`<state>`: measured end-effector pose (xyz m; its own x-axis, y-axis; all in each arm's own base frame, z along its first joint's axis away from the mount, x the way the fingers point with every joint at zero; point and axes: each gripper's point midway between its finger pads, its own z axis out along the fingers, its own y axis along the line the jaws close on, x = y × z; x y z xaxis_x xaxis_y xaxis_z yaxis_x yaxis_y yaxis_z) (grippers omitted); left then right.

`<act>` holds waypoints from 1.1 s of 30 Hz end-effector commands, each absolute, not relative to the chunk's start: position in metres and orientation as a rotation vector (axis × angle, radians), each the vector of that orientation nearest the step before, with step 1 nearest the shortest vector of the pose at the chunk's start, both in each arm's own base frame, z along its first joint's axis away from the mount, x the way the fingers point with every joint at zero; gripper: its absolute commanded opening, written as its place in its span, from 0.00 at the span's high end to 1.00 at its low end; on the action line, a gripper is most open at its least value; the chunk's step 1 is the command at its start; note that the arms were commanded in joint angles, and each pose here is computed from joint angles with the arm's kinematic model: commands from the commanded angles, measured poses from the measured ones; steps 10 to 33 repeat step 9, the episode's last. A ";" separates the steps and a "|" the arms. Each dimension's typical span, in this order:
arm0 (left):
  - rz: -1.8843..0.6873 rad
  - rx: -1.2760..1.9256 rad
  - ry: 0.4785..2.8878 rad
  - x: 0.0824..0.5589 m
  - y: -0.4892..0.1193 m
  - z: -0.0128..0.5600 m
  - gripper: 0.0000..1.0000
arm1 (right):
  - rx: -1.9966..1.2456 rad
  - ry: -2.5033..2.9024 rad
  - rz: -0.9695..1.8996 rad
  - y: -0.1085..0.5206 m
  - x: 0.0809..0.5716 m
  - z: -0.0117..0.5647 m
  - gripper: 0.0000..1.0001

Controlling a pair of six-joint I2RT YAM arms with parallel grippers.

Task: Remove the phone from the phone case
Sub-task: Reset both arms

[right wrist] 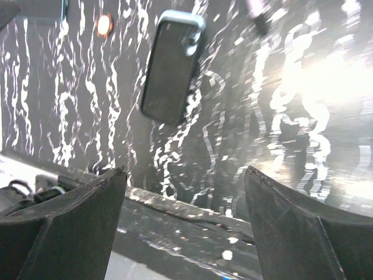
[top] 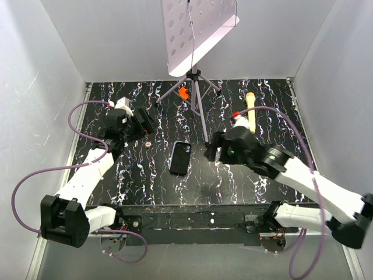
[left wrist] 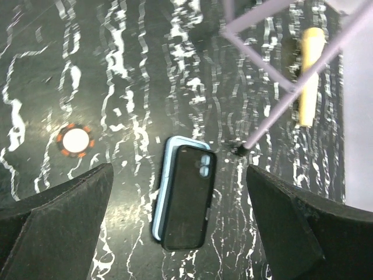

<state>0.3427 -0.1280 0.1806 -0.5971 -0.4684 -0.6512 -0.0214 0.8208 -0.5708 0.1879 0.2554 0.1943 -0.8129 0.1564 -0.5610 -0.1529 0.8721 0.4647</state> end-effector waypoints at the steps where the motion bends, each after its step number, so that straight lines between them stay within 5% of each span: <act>1: -0.673 -0.160 1.948 0.343 -0.138 0.260 0.02 | 0.034 2.238 0.340 0.155 0.188 0.244 0.13; 9: -0.648 -0.061 1.687 0.308 -0.144 0.369 0.02 | 0.029 1.843 0.495 0.090 0.164 0.345 0.12; 33: -0.648 -0.061 1.687 0.308 -0.144 0.369 0.02 | 0.029 1.843 0.495 0.090 0.164 0.345 0.12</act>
